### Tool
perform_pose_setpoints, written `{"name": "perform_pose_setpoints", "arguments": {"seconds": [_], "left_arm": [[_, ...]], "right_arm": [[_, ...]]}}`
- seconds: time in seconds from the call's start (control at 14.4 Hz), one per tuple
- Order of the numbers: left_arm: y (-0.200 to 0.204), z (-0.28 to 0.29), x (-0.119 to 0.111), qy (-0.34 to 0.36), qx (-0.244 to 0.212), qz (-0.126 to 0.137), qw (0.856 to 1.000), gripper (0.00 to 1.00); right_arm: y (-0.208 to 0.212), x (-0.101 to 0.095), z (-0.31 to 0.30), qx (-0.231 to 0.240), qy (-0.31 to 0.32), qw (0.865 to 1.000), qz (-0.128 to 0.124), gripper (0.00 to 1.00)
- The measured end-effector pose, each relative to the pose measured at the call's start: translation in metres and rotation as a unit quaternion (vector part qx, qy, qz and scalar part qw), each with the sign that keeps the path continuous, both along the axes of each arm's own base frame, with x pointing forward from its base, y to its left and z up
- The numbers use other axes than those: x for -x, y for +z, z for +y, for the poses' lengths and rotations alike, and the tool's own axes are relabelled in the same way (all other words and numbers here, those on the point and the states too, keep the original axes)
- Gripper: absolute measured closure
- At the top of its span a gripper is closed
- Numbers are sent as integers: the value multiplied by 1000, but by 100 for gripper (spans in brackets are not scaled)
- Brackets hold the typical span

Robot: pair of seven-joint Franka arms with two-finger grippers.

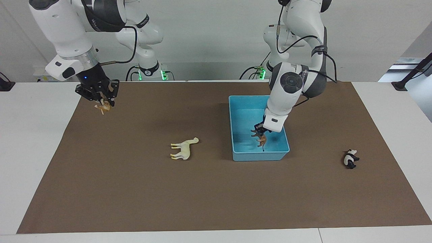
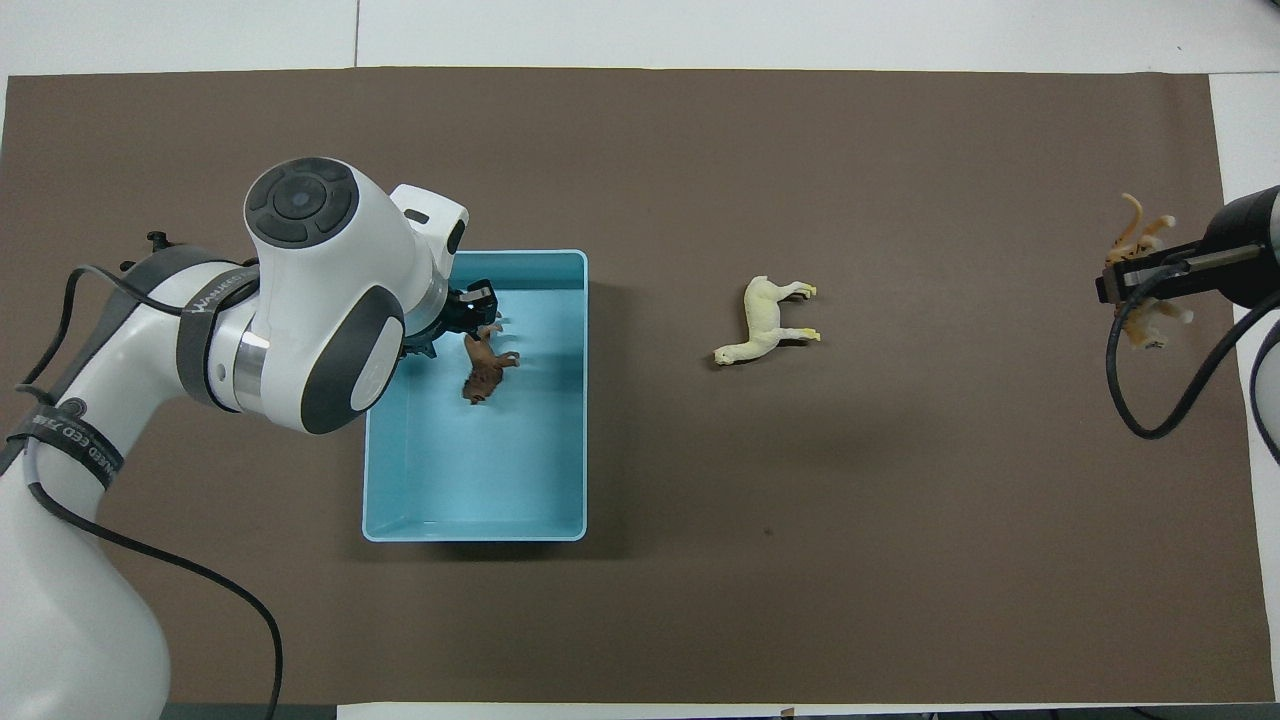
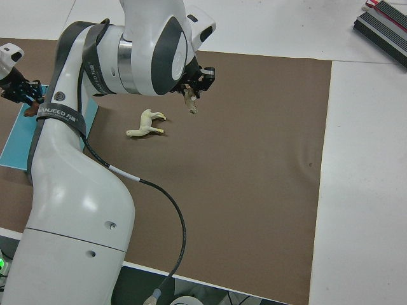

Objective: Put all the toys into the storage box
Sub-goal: 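Lower the tan toy into the box with the right gripper while the left gripper withdraws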

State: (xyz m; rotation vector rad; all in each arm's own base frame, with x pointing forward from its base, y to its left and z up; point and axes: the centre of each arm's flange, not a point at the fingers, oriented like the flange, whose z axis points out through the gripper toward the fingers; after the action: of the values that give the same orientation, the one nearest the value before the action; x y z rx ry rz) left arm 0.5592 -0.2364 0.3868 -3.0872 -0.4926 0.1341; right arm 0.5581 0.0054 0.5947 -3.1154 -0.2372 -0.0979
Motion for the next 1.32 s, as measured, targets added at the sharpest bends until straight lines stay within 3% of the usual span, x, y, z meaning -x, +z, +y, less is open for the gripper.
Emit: {"name": "perform_pose_setpoints", "arguments": {"seconds": [0.21,0.28,0.42,0.56,0.69,0.83,0.97,1.11,1.32], "left_arm": [[12,20,-5,12,-2,-12,1000,6],[16,30,-9,5,-9,-22,1000,0],[22,80,-28,-42,-29,-47,998,0],[27,173,-52,-91,-29,-72,993,0],[26,265,-65,-143,-36,-100,984,0],[8,334,-69,-187,-44,-110,975,0],[-20,367,-81,-216,-50,-110,969,0],[-44,366,-97,-250,-72,-102,960,0],[-58,356,-108,-274,-83,-100,953,0]], "right_arm": [[1,0,1,0,-1,1000,-1,74],[1,0,3,-1,-4,1000,-1,74],[3,1,27,-4,-24,1000,-2,74],[11,7,88,-12,-58,998,-8,74],[18,22,162,-24,-80,996,-18,74],[26,46,235,-40,-87,995,-29,74],[28,73,316,-52,-101,993,-28,74],[13,84,398,-57,-116,991,-27,74],[-36,61,479,-67,-128,989,-37,74]]}}
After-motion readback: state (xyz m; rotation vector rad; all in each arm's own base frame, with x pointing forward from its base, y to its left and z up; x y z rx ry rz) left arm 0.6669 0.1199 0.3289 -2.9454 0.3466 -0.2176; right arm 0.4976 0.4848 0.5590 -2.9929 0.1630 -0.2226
